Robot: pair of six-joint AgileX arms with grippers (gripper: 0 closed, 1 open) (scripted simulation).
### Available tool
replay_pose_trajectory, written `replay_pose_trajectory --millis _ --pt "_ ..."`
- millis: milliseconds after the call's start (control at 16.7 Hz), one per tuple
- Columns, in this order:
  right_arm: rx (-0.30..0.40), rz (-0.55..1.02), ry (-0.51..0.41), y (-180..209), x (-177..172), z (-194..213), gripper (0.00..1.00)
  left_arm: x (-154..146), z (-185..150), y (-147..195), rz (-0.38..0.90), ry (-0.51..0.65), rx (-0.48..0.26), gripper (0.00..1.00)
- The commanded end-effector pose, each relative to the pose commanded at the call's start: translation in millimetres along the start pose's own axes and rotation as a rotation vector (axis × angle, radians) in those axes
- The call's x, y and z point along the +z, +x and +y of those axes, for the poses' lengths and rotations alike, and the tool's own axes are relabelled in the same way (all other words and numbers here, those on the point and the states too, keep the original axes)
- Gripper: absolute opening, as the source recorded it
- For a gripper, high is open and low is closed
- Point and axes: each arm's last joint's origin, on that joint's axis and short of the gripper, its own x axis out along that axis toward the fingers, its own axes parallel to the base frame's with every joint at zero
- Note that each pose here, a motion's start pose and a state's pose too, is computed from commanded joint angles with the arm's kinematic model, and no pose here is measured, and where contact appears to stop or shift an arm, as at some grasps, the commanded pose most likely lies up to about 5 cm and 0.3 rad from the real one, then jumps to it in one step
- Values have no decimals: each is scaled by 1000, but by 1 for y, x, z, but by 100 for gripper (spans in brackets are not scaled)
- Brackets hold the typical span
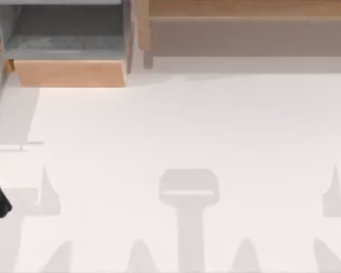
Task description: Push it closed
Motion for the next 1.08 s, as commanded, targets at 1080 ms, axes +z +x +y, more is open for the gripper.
replay_pose_trajectory --millis 1080 --pt "0 0 0 0 0 0 100 102 -75 111 3 -1 6 100"
